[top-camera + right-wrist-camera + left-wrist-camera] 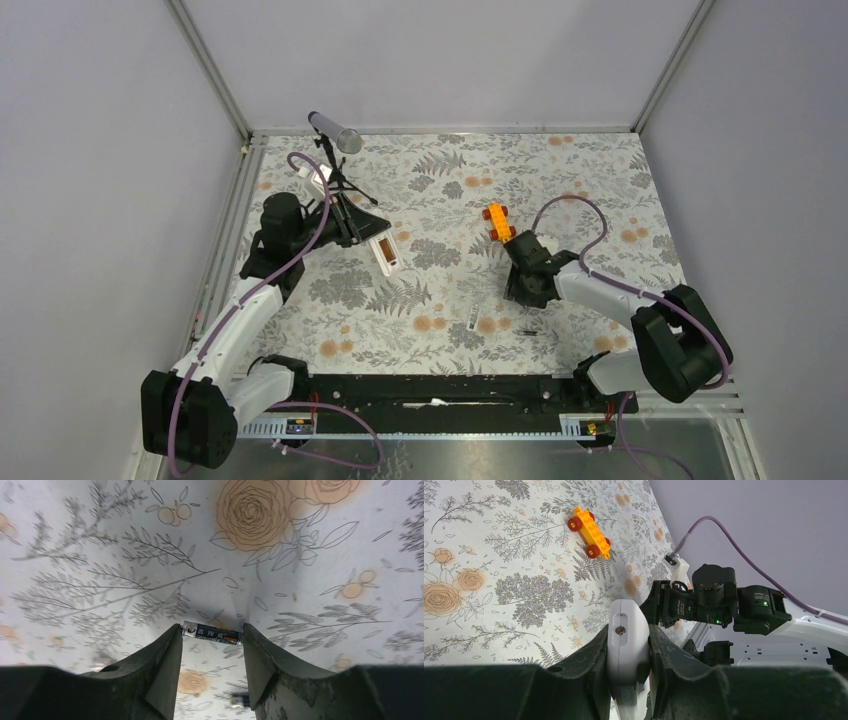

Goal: Load the batteries into the remote control
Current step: Adjust the battery at the center of the board, then pick up the battery from the center of the board.

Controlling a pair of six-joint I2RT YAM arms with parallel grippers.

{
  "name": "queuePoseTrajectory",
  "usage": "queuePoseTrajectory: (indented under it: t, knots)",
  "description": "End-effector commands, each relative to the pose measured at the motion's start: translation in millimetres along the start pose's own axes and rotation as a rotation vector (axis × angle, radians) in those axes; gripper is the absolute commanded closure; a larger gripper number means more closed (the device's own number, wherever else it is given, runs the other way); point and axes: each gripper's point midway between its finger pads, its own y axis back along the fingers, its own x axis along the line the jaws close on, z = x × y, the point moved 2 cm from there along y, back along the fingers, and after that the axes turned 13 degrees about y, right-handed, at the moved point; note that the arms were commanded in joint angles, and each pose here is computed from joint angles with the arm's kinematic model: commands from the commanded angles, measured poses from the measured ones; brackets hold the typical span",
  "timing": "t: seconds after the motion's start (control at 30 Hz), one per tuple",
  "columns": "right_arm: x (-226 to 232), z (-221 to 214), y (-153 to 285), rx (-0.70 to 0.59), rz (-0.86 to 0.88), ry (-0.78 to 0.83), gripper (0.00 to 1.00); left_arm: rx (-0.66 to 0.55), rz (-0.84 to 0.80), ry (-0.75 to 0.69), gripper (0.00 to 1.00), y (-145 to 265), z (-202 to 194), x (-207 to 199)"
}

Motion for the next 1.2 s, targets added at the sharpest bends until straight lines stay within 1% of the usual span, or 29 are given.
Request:
queuePoseTrajectory:
  t: [0.0,0.07,0.1,0.2,0.27,0.3,0.43,0.47,0.53,0.63,0.73,0.83,0.9,1.0,1.03,1.07,1.17]
  knots:
    - [25.5,-0.7,-5.7,0.031,0.094,-0.238,0.51,-0.017,-0.063,-0.034,1.0,-1.0,6.5,-11.2]
    - [39.1,9.9,-9.0,0.032,0.128,-0.288,0.51,-0.018,-0.067,-0.032,1.0,-1.0,7.0,-12.0]
    - [41.5,12.5,-13.2,0.042,0.117,-0.294,0.5,-0.017,-0.067,-0.029,1.0,-1.0,6.4,-11.6]
    - [37.6,14.9,-27.5,0.069,0.027,-0.285,0.45,-0.024,-0.074,-0.027,1.0,0.1,6.9,-13.7]
    - [34.3,16.8,-30.1,0.066,-0.002,-0.26,0.4,-0.027,-0.074,-0.027,1.0,1.2,6.5,-14.4]
    - [32.9,18.9,-29.0,0.049,-0.006,-0.249,0.38,-0.028,-0.075,-0.03,1.0,2.0,6.4,-15.1]
    - [28.3,38.9,-12.1,-0.058,0.001,-0.183,0.21,-0.031,-0.066,-0.03,1.0,2.6,6.1,-13.4]
    - [29.3,44.9,-6.9,-0.084,0.016,-0.162,0.18,-0.032,-0.066,-0.031,1.0,2.4,6.6,-13.3]
    - [33.6,55.6,1.4,-0.138,0.066,-0.085,0.17,-0.032,-0.064,-0.03,1.0,1.7,7.2,-12.1]
    - [48.1,67.5,9.0,-0.221,0.187,0.062,0.19,-0.05,-0.058,-0.033,1.0,2.7,10.7,-12.4]
    - [57.6,71.9,9.7,-0.258,0.256,0.205,0.21,-0.081,-0.046,-0.047,1.0,6.3,14.7,-12.8]
    - [64.7,69.6,4.6,-0.239,0.298,0.317,0.2,-0.089,-0.038,-0.058,1.0,9.3,14.8,-13.0]
    - [69.4,63.5,-2.5,-0.179,0.319,0.387,0.21,-0.09,-0.035,-0.06,1.0,10.7,14.4,-12.5]
    - [64.7,59.5,-13.5,-0.083,0.266,0.44,0.31,-0.088,-0.034,-0.057,1.0,11.4,13.7,-11.6]
    - [59.5,62.7,-17.1,-0.077,0.218,0.445,0.37,-0.088,-0.035,-0.057,1.0,11.8,13.4,-11.9]
    - [56.9,64.9,-18.1,-0.083,0.185,0.451,0.39,-0.091,-0.035,-0.057,1.0,12.0,13.8,-11.7]
    - [59.9,71.1,-16.6,-0.13,0.166,0.493,0.43,-0.093,-0.035,-0.056,1.0,12.6,14.2,-11.4]
